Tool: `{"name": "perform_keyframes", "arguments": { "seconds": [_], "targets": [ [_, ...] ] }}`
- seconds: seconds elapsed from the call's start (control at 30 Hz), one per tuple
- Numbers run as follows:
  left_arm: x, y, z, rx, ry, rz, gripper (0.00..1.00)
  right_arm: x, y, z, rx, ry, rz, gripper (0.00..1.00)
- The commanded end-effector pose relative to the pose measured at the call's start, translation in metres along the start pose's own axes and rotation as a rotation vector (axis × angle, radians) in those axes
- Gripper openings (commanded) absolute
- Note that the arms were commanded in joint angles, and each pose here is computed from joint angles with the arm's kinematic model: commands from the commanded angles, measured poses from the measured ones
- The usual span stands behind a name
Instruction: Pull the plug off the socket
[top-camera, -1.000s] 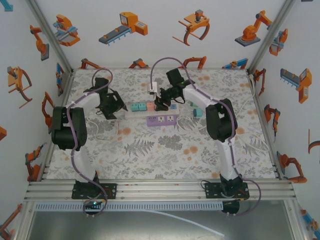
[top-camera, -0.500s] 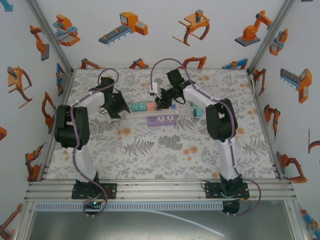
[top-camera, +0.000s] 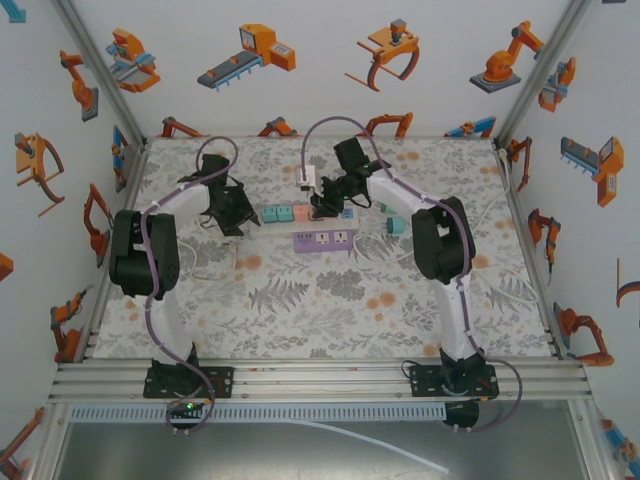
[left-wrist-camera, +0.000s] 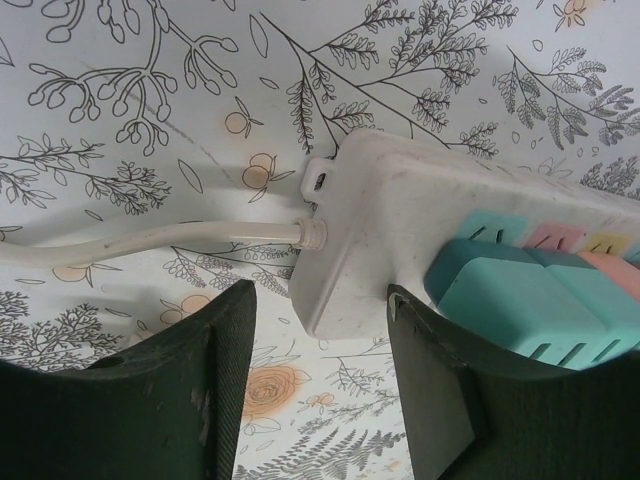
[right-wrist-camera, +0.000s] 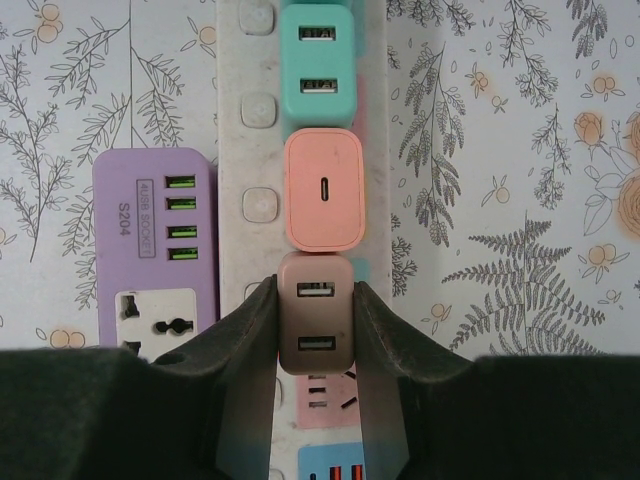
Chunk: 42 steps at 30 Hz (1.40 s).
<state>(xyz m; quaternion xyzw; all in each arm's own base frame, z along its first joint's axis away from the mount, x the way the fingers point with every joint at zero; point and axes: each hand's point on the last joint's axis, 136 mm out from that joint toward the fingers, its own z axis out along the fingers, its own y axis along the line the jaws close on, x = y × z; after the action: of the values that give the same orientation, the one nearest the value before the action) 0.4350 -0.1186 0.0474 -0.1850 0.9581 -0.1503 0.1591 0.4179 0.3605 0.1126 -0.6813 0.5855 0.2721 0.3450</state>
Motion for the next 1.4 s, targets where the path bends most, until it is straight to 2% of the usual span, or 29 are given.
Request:
{"name": "perform_keyframes", "arguments": {
  "seconds": [0.0, 0.33, 0.57, 0.97, 1.17, 1.37],
  "targets": [
    [0.034, 0.051, 0.027, -0.197, 0.086, -0.014, 0.53, -0.039, 0.0, -0.025, 0.001, -0.076, -0.044, 0.2],
    [0.036, 0.051, 0.028, -0.209, 0.08, 0.005, 0.53, -0.04, -0.006, -0.023, 0.03, -0.02, -0.069, 0.15],
    [0.043, 0.058, 0.033, -0.265, 0.096, 0.031, 0.53, -0.06, -0.012, -0.026, 0.022, -0.073, -0.05, 0.14],
    [0.043, 0.06, 0.033, -0.276, 0.099, 0.026, 0.53, -0.059, -0.015, -0.032, 0.037, -0.065, -0.034, 0.12],
    [0.033, 0.047, 0.018, -0.235, 0.061, 0.031, 0.62, -0.077, -0.025, -0.046, 0.099, -0.094, 0.026, 0.12],
    [0.015, 0.029, -0.021, -0.18, -0.021, 0.048, 0.71, -0.099, -0.046, -0.074, 0.251, -0.132, 0.19, 0.11]
  ]
}}
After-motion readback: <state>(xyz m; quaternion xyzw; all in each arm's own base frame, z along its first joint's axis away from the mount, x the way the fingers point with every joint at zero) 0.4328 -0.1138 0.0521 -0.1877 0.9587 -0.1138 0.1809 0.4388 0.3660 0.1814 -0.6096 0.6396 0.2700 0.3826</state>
